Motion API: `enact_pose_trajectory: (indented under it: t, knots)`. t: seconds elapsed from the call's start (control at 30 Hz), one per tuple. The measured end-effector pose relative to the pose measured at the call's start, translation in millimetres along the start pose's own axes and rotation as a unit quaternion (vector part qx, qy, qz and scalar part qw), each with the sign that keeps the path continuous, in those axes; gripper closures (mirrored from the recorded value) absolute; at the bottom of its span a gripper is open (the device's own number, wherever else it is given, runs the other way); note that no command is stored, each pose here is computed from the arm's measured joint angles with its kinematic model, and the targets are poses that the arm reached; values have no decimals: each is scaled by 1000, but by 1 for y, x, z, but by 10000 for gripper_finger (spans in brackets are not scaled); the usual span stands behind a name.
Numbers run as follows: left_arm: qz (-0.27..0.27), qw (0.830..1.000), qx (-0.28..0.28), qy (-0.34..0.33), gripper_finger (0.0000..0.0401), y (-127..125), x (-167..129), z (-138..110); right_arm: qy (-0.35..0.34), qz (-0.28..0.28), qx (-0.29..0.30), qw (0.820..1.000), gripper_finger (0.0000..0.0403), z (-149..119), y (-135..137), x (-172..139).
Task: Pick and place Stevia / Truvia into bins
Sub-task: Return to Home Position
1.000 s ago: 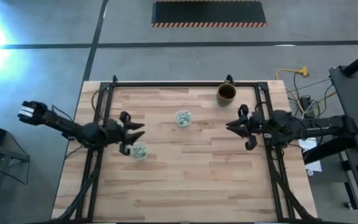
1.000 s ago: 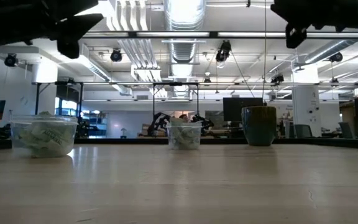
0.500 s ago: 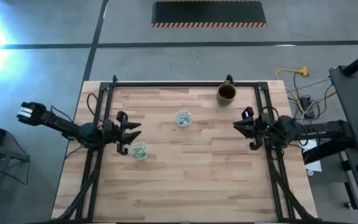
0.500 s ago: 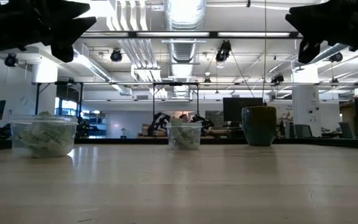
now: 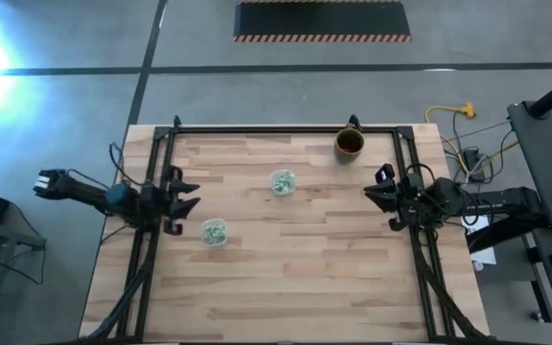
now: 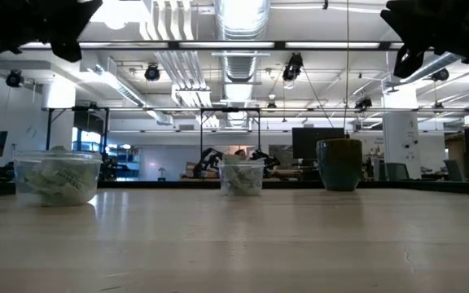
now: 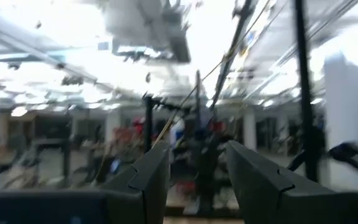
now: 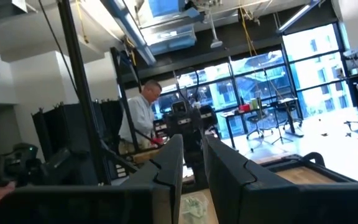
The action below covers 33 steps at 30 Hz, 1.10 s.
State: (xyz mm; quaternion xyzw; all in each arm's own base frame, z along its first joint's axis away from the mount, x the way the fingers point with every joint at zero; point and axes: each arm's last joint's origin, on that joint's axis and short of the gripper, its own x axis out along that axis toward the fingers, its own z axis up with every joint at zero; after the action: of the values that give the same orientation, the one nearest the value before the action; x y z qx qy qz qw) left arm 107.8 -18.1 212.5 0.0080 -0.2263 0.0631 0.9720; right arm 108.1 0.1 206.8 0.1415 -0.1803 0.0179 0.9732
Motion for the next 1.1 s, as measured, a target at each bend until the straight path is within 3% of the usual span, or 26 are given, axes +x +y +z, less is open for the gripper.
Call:
enact_pose_trajectory:
  t: [0.4,0.8,1.1]
  knots:
    - [-96,995,-15,-24,260,3,-20,10,-1,-2,-2,1000,346,0,0,0]
    - [-191,979,-20,-60,260,-1,-22,15,-7,-18,2,1000,346,1,-1,0]
    - [-170,983,-36,-60,260,3,-19,15,-13,-44,-1,999,346,1,-3,0]
